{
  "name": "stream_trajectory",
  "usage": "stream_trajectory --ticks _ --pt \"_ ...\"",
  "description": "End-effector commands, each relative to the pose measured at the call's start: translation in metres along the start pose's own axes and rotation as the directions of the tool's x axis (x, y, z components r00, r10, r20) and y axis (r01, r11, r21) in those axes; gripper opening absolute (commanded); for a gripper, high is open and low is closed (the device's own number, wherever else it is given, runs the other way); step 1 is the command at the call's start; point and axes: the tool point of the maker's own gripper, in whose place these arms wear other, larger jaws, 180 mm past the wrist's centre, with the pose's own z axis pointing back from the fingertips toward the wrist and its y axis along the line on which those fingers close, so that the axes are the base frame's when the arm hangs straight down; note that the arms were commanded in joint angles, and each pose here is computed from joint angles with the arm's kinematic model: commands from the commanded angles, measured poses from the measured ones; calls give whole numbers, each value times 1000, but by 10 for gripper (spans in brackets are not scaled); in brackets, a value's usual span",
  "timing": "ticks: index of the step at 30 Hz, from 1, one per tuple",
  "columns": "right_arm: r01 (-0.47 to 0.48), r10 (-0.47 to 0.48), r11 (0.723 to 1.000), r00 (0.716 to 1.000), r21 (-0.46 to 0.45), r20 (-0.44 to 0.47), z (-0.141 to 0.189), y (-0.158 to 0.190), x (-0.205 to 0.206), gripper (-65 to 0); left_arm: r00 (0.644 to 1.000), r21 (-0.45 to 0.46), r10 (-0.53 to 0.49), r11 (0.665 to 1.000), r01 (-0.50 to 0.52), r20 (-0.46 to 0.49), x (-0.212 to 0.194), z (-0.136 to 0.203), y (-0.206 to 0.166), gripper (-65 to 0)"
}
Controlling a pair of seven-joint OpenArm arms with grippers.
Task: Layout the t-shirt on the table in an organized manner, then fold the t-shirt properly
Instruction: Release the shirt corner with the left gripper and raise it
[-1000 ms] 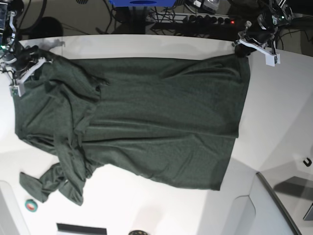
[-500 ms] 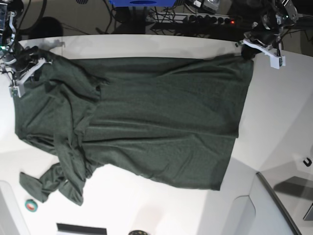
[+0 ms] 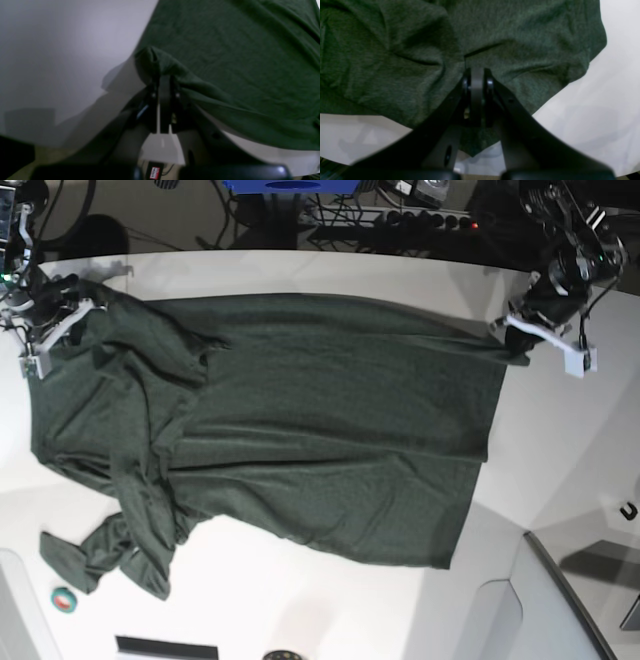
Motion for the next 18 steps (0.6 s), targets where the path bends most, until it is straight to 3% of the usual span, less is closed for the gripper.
stream_trajectory --ticks 1,18 --pt "-16 16 1000 999 -3 41 4 -5 14 -636 999 4 -1 1000 1 36 15 2 0 -650" --pt "8 -9 1000 999 6 53 1 3 15 -636 989 13 141 990 -142 45 39 -29 4 -650"
